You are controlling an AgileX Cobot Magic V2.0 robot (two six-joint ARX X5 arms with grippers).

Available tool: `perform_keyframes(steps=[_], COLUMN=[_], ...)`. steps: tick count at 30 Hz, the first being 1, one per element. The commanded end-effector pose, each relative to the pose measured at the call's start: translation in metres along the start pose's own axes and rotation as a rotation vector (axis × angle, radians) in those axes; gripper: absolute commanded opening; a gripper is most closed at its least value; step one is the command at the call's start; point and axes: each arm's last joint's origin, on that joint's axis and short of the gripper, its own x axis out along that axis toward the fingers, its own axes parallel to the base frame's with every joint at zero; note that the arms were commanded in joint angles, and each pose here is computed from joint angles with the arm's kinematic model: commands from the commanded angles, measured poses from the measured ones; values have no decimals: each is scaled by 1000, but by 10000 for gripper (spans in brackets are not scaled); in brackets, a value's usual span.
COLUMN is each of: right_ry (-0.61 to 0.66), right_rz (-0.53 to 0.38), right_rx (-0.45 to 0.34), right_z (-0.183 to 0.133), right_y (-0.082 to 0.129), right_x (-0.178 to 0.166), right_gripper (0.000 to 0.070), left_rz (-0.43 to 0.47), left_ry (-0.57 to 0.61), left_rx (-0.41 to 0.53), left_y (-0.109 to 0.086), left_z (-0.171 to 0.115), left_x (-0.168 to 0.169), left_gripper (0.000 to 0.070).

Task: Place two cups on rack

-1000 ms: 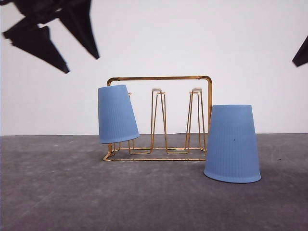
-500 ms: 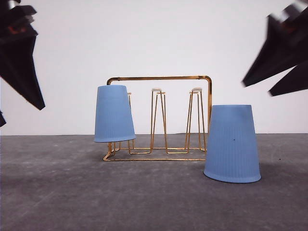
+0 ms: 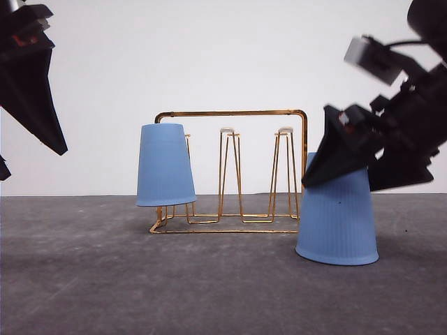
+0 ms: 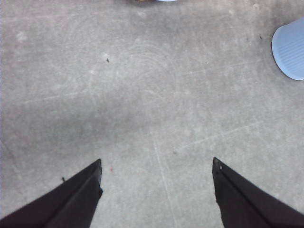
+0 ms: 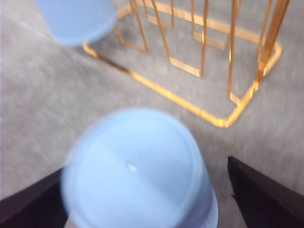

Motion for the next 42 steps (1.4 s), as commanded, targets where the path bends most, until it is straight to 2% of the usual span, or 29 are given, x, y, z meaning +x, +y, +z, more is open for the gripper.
perform_keyframes(steps=[1, 3, 9, 16, 24, 29, 34, 42], right_ry=[-5, 3, 47, 122, -93, -191, -232, -121], right_rz=[3, 5, 2, -71, -78, -115, -109, -77], right_rx=[3, 7, 29, 52, -28, -61, -77, -77], right_z=[3, 3, 18, 74, 133, 145, 149, 133], right_y=[0, 1, 7, 18, 26, 19, 12, 6], right_x=[2, 2, -15, -51, -73, -60, -36, 11], right_gripper=[476, 393, 386, 387, 387, 387, 387, 387], left_rz=[1, 1, -5, -9, -13, -15, -15, -15], left_ry=[-5, -9, -33, -51, -65, -72, -72, -72], left_rx=[1, 2, 7, 10, 23, 25, 22, 17], left_y=[-1, -1, -1, -2, -2, -2, -3, -3], left_z=[2, 2, 4, 6, 7, 8, 8, 8], left_x=[0, 0, 0, 0, 0, 0, 0, 0], left_gripper=[426, 426, 426, 426, 426, 426, 426, 426])
